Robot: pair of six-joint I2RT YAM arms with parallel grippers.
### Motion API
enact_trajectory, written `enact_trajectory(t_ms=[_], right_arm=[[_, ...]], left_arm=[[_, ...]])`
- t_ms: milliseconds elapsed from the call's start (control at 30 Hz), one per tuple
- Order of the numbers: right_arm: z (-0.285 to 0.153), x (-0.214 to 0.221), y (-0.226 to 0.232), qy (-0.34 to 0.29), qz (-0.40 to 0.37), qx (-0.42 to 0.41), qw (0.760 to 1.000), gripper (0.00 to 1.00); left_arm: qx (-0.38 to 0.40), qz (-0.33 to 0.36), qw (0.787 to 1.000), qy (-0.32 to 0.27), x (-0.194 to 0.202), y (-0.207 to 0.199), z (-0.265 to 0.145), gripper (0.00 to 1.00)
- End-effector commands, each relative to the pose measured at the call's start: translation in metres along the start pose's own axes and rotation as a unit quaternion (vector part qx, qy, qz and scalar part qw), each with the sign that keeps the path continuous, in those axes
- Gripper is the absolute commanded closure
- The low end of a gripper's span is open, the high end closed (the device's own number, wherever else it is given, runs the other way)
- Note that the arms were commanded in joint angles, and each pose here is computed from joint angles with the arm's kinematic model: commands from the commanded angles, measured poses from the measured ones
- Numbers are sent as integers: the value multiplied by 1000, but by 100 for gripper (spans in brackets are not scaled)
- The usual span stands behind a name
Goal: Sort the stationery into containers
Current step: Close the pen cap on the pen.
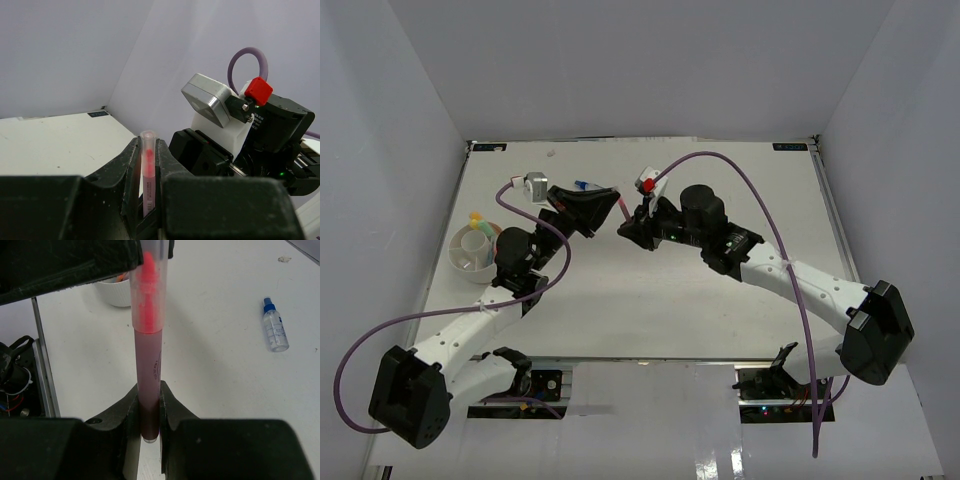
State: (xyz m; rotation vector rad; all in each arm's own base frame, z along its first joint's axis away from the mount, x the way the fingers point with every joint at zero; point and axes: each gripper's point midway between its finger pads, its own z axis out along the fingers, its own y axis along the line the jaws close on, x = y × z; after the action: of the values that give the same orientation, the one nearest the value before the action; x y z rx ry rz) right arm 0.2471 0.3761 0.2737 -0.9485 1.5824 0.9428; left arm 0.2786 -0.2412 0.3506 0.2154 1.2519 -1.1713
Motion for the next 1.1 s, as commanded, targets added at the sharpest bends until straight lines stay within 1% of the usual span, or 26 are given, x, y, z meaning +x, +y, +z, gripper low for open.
enact_trajectory(t_ms=[0, 433, 767, 867, 1067], right_arm=[[-82, -249, 43, -382, -133, -28, 914, 92], [-96, -266, 34, -398, -149, -16, 905, 92], [-111, -285, 40, -420, -162, -25, 893, 92], [-108, -286, 40, -418, -161, -31, 894, 92], [-95, -276, 40, -402, -164, -44, 900, 92]], left_arm=[[-56, -107, 955, 270, 156, 30, -63, 100], [-70, -101, 945, 302, 172, 30, -70, 100], [-94, -119, 933, 327, 192, 38, -84, 100], [-103, -115, 926, 344, 200, 41, -85, 100], [-92, -112, 922, 358, 205, 34, -84, 100]])
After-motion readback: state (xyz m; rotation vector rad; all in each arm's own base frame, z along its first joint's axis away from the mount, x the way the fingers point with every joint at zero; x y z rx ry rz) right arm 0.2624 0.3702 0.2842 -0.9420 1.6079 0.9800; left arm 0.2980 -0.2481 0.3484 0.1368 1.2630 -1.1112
